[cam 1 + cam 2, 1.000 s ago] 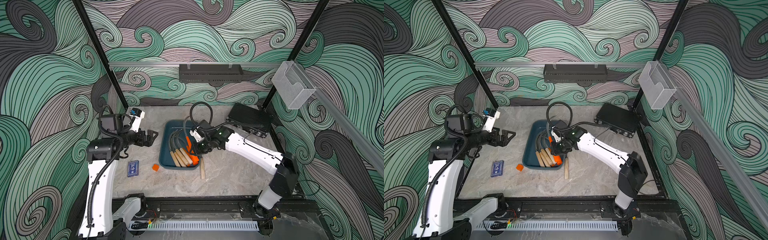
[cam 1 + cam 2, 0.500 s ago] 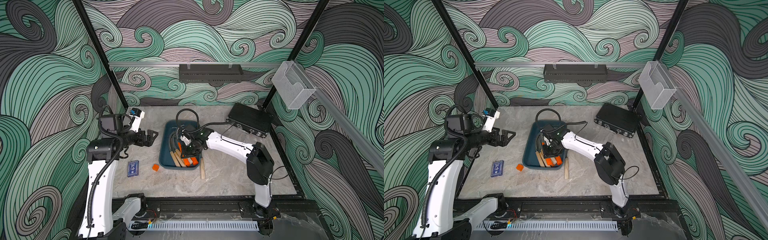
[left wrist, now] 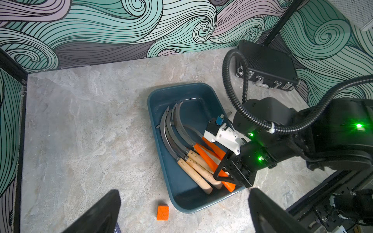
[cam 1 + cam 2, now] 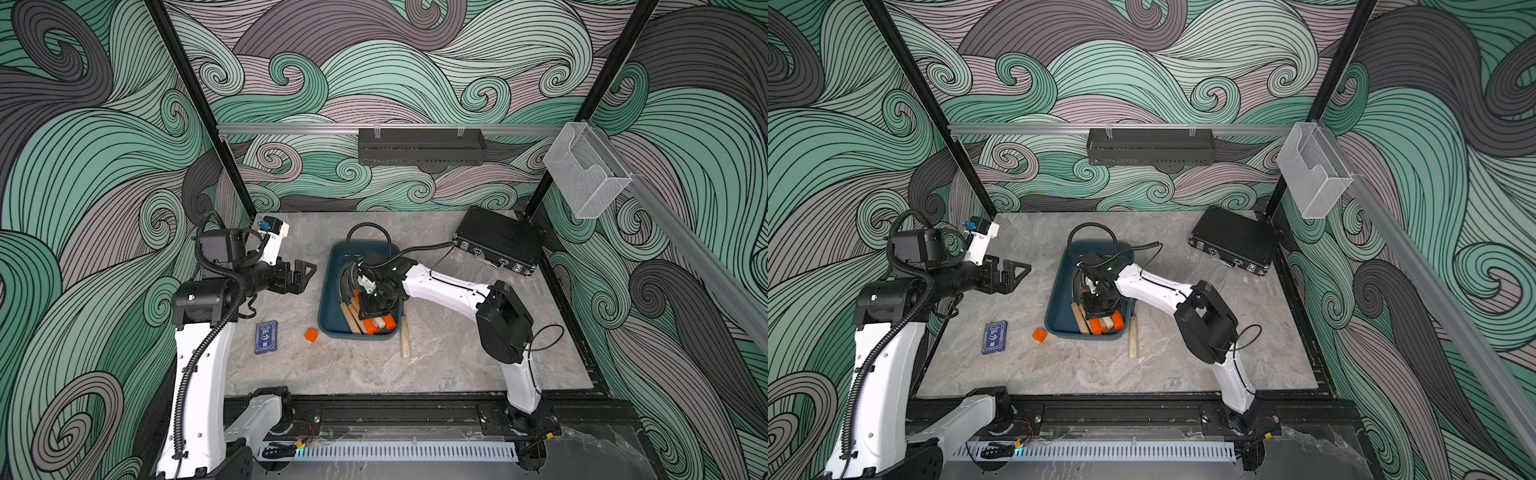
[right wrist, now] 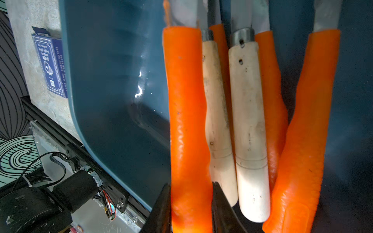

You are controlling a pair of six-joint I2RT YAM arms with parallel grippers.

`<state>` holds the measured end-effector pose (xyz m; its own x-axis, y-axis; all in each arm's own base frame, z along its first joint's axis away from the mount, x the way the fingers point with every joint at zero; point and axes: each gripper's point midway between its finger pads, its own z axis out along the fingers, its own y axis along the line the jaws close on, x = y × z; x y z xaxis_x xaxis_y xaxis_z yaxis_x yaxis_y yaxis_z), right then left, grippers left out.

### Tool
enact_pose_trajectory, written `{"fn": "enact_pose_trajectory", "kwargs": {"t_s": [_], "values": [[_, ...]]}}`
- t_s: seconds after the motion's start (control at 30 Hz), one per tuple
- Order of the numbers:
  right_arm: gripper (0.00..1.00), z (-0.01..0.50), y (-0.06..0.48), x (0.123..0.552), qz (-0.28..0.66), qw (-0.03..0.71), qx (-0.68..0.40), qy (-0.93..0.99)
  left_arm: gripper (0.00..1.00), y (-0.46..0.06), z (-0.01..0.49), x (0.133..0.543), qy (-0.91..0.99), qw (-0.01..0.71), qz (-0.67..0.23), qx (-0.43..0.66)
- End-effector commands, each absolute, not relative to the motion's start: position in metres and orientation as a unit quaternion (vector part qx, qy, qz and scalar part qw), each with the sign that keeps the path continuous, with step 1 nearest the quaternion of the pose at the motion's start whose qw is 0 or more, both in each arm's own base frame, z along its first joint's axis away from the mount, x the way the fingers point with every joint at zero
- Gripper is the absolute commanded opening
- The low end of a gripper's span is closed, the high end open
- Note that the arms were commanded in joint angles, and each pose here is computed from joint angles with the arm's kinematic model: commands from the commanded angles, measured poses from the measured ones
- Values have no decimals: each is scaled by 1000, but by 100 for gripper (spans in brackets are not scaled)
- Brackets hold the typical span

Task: Put small sickles into storage boxes
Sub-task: Place the sickle in the storage box.

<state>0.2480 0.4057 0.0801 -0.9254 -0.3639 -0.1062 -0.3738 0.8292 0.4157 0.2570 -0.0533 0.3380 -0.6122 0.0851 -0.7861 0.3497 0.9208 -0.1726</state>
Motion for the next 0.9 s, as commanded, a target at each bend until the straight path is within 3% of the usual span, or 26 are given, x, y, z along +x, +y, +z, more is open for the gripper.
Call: {"fn": "enact_pose_trajectory", "kwargs": {"t_s": [0.0, 0.87], "values": [[4, 78, 407, 248, 214, 8, -190, 958, 99, -58, 351, 249, 876, 435, -163, 132], [43, 76, 407, 250, 194, 15, -199, 961, 99, -59, 355, 249, 875, 435, -164, 135]]}}
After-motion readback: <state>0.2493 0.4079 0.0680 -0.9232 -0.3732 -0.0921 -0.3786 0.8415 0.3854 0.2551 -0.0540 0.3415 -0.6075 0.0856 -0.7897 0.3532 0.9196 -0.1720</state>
